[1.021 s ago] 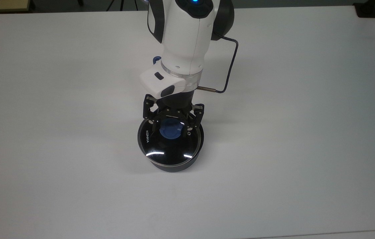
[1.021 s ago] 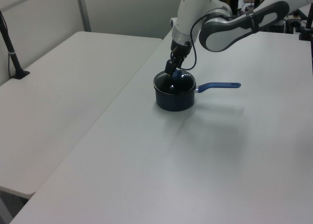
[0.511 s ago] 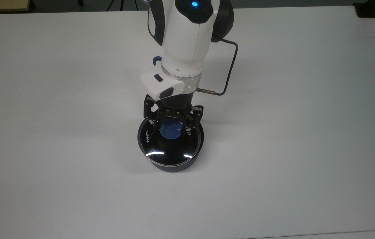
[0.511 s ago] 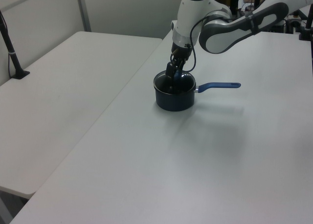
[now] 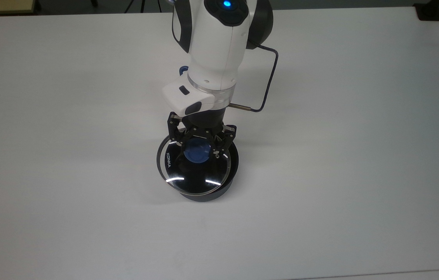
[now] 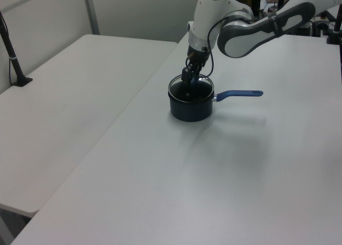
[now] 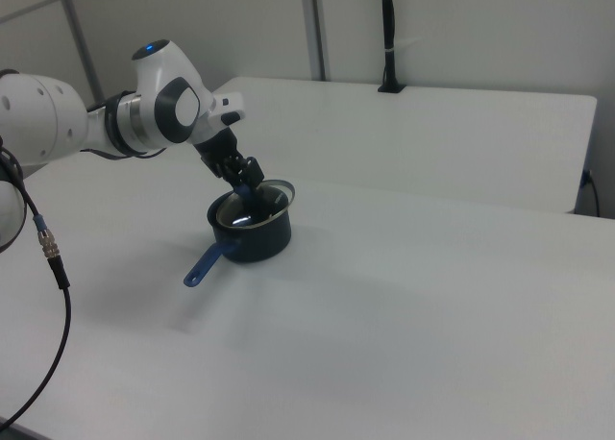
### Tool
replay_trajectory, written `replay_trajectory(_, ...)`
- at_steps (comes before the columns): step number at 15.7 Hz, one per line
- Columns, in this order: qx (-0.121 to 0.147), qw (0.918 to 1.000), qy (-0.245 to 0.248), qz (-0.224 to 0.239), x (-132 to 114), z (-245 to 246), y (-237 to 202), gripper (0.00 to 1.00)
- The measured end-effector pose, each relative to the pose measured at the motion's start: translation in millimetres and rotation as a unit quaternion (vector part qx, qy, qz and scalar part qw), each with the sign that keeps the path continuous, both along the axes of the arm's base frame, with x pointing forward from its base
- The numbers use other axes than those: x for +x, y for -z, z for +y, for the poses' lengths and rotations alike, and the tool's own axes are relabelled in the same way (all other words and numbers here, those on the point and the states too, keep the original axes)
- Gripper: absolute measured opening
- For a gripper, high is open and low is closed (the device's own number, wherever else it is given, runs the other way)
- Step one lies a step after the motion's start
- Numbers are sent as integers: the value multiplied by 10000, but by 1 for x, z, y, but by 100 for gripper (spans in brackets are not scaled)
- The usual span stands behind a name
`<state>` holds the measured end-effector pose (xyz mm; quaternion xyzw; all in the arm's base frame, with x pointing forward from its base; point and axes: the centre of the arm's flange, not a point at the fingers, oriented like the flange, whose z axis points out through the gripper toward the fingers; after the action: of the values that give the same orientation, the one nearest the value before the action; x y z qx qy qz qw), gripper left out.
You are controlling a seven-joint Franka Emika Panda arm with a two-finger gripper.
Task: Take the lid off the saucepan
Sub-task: 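Lift the glass lid off the pot and carry it beside the handle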
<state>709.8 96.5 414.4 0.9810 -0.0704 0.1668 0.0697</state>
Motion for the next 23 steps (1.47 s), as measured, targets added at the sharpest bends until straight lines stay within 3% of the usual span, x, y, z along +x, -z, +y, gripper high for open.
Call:
replay_trajectory(5, -95, 9996, 238, 131, -6, -41, -24, 60)
replay_trajectory(9, -128, 9994, 252, 195, -15, -119, -43, 60)
replay_trajectory(14, -158, 9967, -316, 737, -60, -215, -30, 60)
replay_trajectory(19, -27, 9834, -1178, 1377, -117, -211, 9, 60)
replay_trajectory(23, 17, 9749, -1482, 1660, -130, -185, 34, 60)
